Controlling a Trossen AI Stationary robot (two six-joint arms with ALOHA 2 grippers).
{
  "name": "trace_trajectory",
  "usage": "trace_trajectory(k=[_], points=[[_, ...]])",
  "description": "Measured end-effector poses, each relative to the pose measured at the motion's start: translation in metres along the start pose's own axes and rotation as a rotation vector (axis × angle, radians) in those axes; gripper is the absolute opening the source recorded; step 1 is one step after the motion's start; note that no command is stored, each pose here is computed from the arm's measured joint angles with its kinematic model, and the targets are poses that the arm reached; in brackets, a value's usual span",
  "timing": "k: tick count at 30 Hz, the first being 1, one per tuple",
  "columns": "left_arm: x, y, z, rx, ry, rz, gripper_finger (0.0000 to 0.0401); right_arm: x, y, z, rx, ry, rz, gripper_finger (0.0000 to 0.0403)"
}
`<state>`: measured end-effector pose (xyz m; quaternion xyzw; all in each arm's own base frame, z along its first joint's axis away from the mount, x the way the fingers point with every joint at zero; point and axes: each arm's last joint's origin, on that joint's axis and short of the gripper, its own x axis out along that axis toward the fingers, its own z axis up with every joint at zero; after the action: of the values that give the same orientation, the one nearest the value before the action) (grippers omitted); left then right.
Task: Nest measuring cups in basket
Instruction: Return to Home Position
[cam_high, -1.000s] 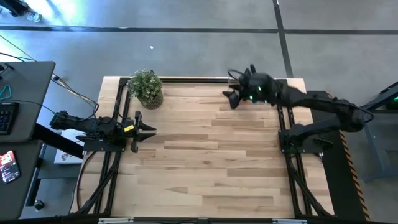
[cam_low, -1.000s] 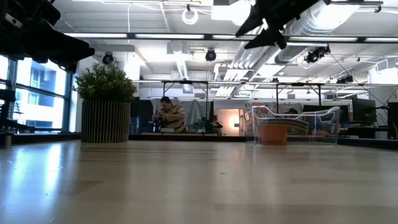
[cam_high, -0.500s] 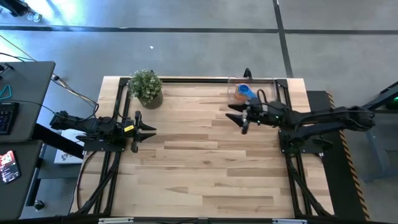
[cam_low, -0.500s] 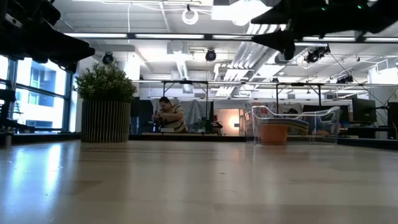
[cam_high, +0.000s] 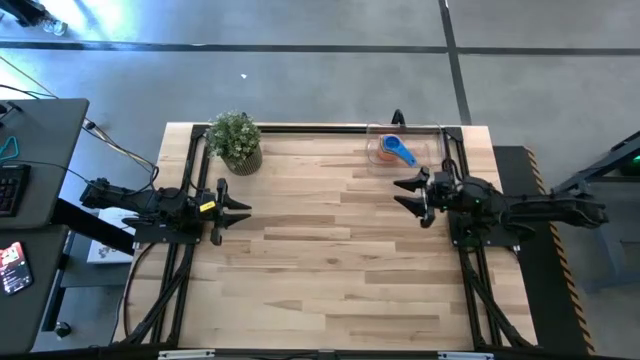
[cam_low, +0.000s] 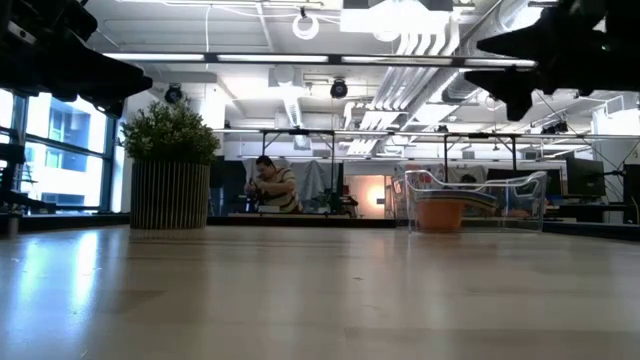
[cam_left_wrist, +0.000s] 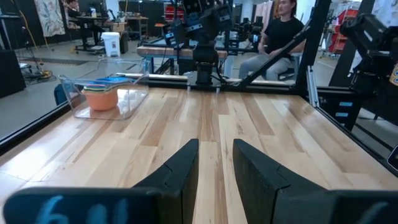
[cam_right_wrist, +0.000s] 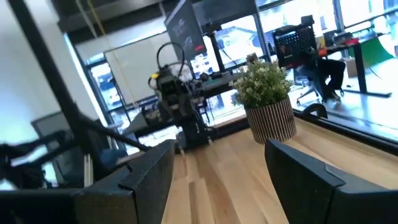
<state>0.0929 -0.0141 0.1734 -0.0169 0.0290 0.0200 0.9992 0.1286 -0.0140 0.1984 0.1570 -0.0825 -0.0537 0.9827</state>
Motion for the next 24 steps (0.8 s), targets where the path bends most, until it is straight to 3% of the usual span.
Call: trace_trajectory(k=[6,24], points=[[0.000,0.000,0.000,0.000,0.000,0.000,0.0090,-0.017,-0.003,-0.012,-0.101,0.000,0.045,0.0244],[0.000,0.000,0.000,0.000,-0.001,0.000,0.0090,-0.036,-0.009,-0.025,-0.216,0.155,-0.009,0.0244]])
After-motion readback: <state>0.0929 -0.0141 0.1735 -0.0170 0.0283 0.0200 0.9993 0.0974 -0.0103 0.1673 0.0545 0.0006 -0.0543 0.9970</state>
